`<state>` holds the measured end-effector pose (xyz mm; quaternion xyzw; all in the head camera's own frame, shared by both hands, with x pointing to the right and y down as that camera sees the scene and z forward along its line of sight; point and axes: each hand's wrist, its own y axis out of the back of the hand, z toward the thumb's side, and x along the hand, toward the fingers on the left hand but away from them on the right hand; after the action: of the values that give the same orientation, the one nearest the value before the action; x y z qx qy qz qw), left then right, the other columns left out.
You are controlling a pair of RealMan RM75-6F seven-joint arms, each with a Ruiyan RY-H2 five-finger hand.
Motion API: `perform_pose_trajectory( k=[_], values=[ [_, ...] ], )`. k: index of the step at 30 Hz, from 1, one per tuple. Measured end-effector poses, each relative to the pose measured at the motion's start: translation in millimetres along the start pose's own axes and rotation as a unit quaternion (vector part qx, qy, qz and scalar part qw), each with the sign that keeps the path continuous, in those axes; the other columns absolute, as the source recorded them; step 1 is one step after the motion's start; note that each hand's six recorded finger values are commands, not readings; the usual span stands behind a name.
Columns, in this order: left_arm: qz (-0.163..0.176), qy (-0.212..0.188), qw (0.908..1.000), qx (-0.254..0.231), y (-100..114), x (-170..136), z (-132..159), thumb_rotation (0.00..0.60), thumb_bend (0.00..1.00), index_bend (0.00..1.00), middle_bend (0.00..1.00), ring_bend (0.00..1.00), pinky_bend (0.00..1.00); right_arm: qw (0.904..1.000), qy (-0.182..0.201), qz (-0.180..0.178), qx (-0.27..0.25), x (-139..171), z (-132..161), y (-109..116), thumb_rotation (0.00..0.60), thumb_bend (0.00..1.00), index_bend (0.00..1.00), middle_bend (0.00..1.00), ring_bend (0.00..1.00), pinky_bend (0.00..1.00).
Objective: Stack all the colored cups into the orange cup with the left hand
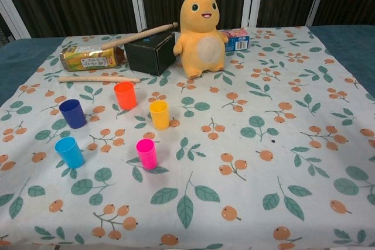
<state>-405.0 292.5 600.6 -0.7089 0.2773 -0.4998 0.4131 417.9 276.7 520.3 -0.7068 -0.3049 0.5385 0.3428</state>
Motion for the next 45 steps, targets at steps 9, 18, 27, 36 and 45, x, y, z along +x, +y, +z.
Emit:
perform_pose_trajectory(
  k=[9, 18, 27, 36, 45],
  values=[
    [0.000, -0.010, 0.9999, -0.004, -3, 3, 8, 0.600, 0.43, 0.00, 0.02, 0.02, 0.13, 1.0000, -0.007, -0.002, -0.002, 0, -5, 3, 0.600, 0.12, 0.00, 0.00, 0.00, 0.00],
    [0.105, -0.056, 0.9911, -0.061, 24, 64, 48, 0.600, 0.42, 0.03, 0.82, 0.91, 1.00, 0.9999, -0.011, 0.004, 0.000, -4, -6, 0, 0.600, 0.12, 0.00, 0.00, 0.00, 0.00],
    [0.047, 0.012, 0.9859, -0.160, 6, 140, 44, 0.600, 0.38, 0.17, 1.00, 1.00, 1.00, 0.9998, -0.020, 0.008, 0.004, -9, -8, -4, 0.600, 0.12, 0.00, 0.00, 0.00, 0.00],
    [-0.013, 0.068, 0.9791, -0.191, -10, 183, 38, 0.600, 0.37, 0.20, 1.00, 1.00, 1.00, 0.9998, -0.021, 0.007, 0.003, -9, -8, -3, 0.600, 0.12, 0.00, 0.00, 0.00, 0.00],
    [-0.041, 0.082, 0.9822, -0.164, -27, 187, 33, 0.600, 0.37, 0.23, 1.00, 1.00, 1.00, 0.9998, -0.018, 0.006, 0.000, -7, -8, -2, 0.600, 0.12, 0.00, 0.00, 0.00, 0.00]
  ],
)
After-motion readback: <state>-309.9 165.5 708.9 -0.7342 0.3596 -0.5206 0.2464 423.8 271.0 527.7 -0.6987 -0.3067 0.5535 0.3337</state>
